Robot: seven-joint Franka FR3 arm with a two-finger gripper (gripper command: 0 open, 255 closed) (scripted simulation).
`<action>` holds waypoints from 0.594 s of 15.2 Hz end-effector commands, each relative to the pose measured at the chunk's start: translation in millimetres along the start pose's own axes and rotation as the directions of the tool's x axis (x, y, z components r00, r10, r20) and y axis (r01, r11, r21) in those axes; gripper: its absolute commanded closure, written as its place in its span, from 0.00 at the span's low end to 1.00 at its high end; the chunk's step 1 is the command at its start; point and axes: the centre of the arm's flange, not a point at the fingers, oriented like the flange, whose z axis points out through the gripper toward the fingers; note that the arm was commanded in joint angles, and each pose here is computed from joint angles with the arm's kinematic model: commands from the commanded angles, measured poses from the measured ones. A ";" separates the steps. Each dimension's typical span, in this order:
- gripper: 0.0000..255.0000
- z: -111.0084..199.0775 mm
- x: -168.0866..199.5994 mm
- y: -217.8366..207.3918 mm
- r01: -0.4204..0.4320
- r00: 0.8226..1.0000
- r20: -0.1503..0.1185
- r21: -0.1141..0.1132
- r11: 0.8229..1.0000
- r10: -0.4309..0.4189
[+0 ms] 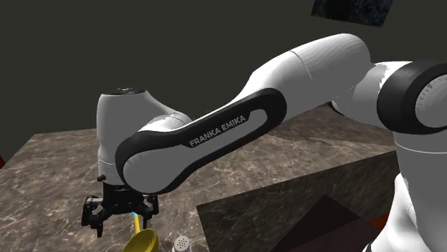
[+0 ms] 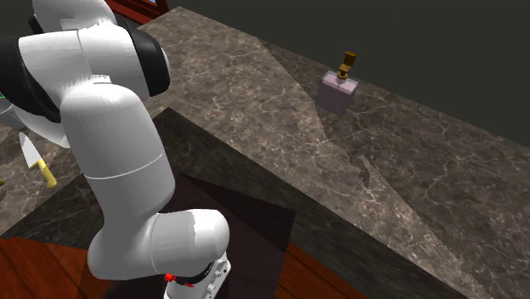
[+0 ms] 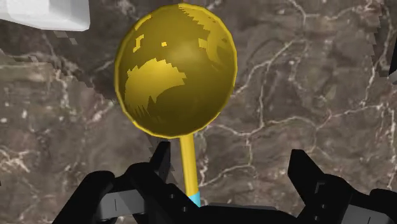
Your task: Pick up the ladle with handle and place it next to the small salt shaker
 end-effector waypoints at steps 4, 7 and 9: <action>0.00 -33.8 0.0 0.4 0.000 1.000 0.000 0.000 1.000 0.000; 0.00 -33.8 0.0 0.4 0.000 1.000 0.000 0.000 1.000 0.000; 0.00 -33.8 0.0 0.4 0.000 1.000 0.000 0.000 1.000 0.000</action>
